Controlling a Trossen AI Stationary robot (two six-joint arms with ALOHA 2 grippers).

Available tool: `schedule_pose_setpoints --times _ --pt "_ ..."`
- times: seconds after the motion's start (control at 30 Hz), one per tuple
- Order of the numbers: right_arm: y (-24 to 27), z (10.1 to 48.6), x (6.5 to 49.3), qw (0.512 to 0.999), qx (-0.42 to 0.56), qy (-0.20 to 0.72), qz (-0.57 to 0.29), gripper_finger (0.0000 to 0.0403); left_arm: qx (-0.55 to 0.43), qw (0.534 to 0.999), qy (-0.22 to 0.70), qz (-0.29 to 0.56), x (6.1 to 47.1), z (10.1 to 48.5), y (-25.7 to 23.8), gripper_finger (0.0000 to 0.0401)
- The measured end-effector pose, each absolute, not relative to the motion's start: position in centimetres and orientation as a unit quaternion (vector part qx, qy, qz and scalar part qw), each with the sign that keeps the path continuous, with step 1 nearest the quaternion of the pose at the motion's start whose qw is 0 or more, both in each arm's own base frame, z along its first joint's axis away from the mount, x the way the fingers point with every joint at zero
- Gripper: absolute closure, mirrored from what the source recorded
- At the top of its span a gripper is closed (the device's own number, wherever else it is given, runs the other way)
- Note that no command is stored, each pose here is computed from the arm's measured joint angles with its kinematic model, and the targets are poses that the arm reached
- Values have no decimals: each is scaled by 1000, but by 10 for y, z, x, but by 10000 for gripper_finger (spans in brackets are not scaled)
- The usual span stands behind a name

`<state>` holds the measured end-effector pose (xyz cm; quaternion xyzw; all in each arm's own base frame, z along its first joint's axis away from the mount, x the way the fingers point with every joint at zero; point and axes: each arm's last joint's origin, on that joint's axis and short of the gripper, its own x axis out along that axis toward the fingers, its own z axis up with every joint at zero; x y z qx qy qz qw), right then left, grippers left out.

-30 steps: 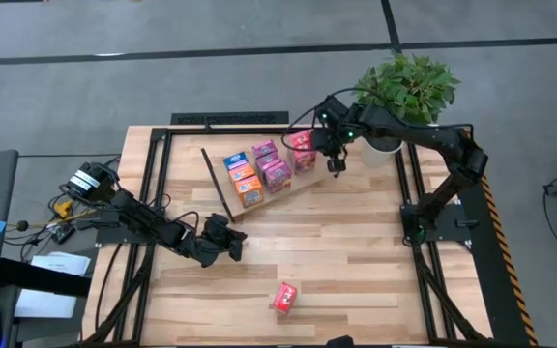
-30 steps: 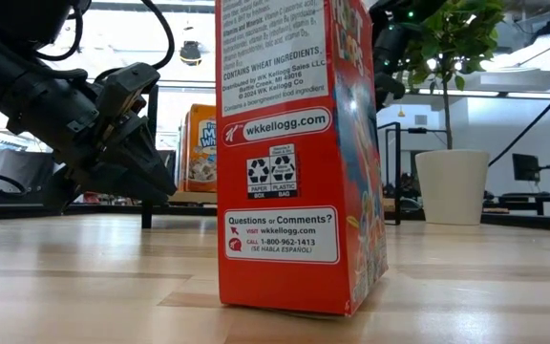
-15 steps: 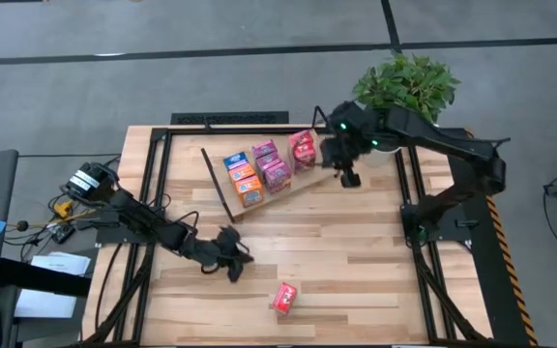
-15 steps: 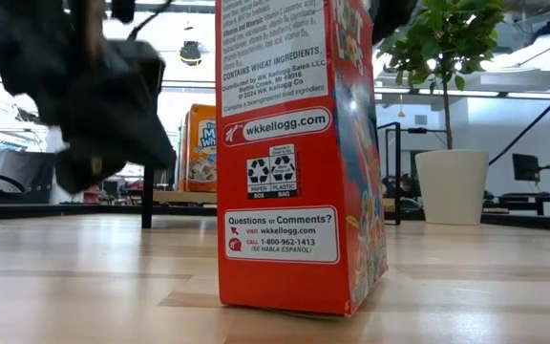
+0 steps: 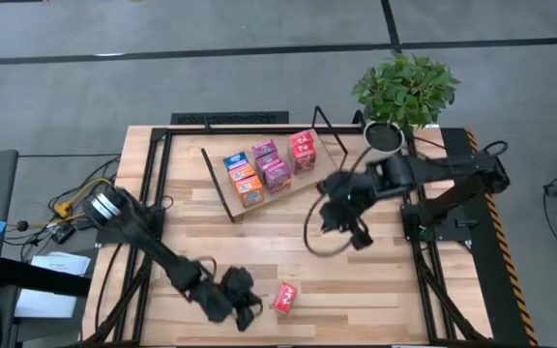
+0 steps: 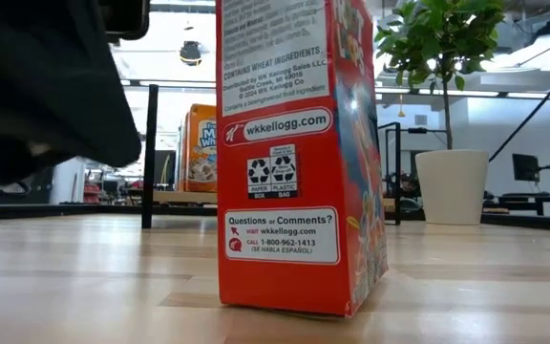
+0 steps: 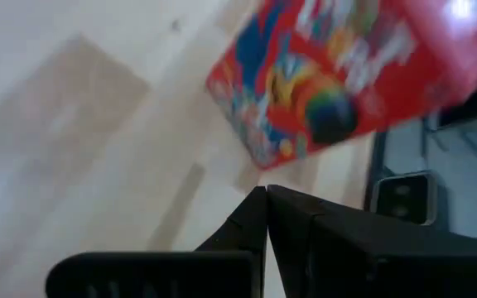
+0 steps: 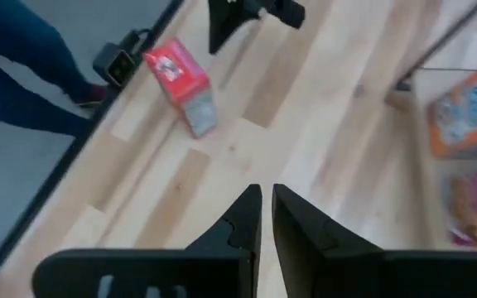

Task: Stack cereal on shelf
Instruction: Put the red cereal box on the shelf aligned with the other red cereal box

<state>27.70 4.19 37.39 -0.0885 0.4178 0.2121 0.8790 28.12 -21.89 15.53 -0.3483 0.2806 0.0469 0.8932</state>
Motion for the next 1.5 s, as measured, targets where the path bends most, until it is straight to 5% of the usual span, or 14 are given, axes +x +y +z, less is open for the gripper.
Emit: schedule_pose_setpoints --times 0.47,1.03,1.17,1.5 --pt "122 353 288 885 -64 411 209 347 -298 918 261 31 323 101 -296 401" --pt "140 330 310 874 -137 399 243 343 -312 915 209 144 348 96 -263 401" --pt "136 327 315 867 -154 391 268 311 -306 913 222 156 352 93 -255 401" --pt "136 316 337 864 -198 346 307 158 -303 903 238 191 349 86 -248 401"
